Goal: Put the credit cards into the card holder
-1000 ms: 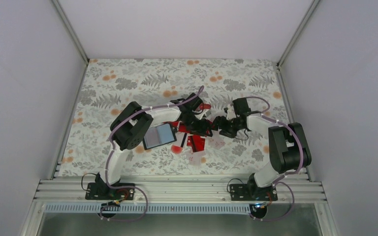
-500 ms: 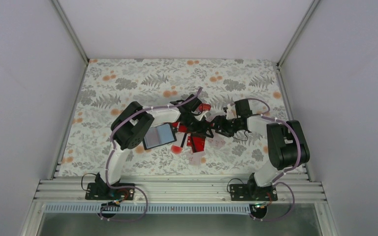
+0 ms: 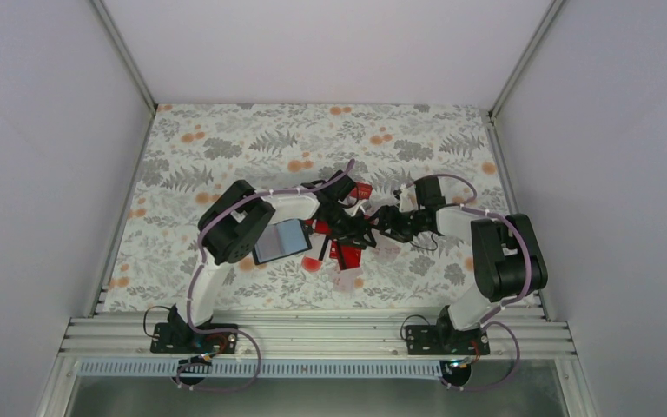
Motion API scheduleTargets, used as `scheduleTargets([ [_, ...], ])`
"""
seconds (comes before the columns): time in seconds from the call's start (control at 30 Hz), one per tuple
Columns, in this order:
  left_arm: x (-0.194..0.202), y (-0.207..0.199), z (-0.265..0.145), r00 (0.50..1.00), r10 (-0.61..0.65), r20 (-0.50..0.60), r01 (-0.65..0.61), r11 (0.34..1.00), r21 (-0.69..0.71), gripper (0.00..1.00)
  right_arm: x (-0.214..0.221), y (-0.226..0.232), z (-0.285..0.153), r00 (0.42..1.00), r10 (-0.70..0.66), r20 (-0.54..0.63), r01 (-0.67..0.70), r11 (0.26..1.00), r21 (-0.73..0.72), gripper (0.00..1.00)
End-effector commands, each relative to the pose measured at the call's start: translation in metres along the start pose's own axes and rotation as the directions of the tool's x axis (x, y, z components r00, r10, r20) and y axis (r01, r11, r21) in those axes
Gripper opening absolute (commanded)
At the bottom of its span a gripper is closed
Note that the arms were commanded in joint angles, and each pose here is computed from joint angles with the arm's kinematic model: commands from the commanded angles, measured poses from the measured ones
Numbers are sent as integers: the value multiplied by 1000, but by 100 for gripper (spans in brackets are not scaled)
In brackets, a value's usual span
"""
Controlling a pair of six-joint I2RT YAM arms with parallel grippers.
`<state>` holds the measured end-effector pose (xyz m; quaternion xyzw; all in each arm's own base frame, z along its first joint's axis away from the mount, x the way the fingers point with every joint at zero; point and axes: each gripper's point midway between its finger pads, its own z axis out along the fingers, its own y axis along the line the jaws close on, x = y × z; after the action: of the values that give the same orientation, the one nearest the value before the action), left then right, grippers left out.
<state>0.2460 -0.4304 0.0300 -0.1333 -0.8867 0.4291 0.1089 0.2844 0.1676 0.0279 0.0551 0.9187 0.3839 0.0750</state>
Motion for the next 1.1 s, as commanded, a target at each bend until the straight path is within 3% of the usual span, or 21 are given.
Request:
scheduleTargets([
  [0.0,-35,-19,-5,982,95,161,-99,995,16,40,82,-40,13,954,187,-236,-157,978,138,67],
  [0.47,-44,-48,-41,950,101,295,-124,991,59,42,88,-27,-1,956,179,-234,-152,980,126,68],
  [0.77,-41,-48,-39,951,60,302,-100,988,119,42,90,-25,0,953,182,-242,-160,981,109,67],
  [0.93,-43,-15,-45,948,30,317,1,995,-96,43,90,-28,-2,956,182,-231,-155,979,130,67],
  [1.07,-32,-4,-42,955,-11,295,55,988,-141,47,92,-31,-6,958,184,-218,-154,977,148,67],
])
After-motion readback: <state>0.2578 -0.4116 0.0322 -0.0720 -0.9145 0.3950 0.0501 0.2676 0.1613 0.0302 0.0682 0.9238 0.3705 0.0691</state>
